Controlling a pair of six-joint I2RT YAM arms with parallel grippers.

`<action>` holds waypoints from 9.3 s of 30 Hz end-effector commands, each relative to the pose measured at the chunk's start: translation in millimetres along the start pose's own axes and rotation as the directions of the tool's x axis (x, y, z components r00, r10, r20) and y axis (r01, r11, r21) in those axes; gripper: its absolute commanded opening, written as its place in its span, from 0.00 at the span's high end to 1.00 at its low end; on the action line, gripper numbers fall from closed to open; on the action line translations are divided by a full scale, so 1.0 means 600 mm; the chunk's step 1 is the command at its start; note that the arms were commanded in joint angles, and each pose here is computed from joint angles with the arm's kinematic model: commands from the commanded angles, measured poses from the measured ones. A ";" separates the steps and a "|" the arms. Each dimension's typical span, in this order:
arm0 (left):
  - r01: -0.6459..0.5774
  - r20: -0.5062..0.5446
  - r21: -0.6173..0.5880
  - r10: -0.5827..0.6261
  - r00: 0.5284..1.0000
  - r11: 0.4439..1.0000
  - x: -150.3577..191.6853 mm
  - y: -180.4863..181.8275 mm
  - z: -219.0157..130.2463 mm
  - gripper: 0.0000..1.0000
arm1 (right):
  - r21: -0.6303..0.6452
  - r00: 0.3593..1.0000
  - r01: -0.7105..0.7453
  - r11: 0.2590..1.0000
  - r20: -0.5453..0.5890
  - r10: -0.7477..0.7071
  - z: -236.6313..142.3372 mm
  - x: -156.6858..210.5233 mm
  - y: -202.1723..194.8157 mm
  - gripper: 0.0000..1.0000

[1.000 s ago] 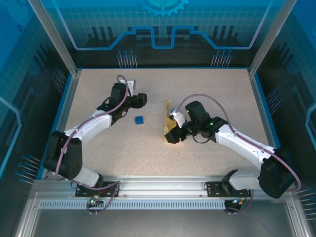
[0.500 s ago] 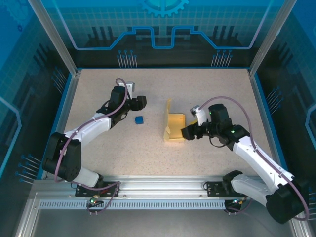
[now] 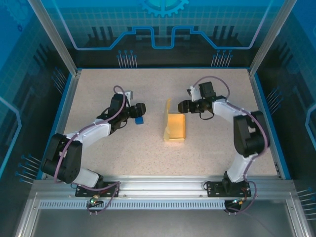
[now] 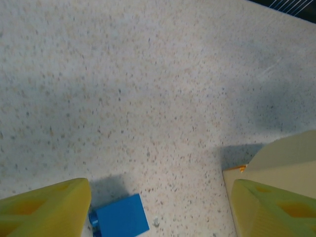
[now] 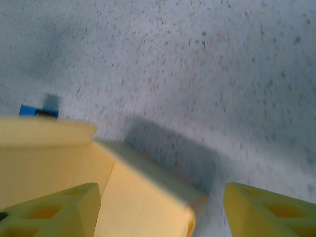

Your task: Fold the paper box

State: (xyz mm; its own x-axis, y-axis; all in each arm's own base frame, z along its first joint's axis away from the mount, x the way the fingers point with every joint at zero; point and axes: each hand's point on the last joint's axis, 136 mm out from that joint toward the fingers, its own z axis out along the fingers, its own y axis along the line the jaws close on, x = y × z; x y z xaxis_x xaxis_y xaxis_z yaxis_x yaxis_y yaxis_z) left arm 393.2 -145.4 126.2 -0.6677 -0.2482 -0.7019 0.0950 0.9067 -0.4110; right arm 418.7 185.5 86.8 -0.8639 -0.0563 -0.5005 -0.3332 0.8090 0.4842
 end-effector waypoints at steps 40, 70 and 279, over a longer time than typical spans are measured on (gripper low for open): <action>0.000 -0.103 -0.092 -0.010 0.995 0.996 0.071 0.045 0.012 0.22 | -0.153 0.987 -0.131 0.979 -0.112 0.115 -0.055 0.210 0.049 0.35; -0.209 -0.255 -0.218 0.151 0.955 0.953 0.126 0.027 0.107 0.34 | -0.101 0.992 -0.091 0.991 -0.097 0.081 -0.057 0.207 0.034 0.34; -0.311 0.090 0.076 0.304 0.949 0.947 0.071 -0.147 -0.106 0.27 | 0.168 0.915 0.300 0.939 0.229 -0.333 -0.233 0.087 0.152 0.41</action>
State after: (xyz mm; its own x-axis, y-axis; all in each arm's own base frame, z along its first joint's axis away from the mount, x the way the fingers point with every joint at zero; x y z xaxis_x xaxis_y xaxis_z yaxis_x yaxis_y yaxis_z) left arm 307.7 -233.8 161.0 -0.5729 -0.0020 -0.8196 0.3489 0.9043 -0.2460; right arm 295.0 167.9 210.4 -0.6008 -0.2175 -0.7693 -0.5209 0.8365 0.1702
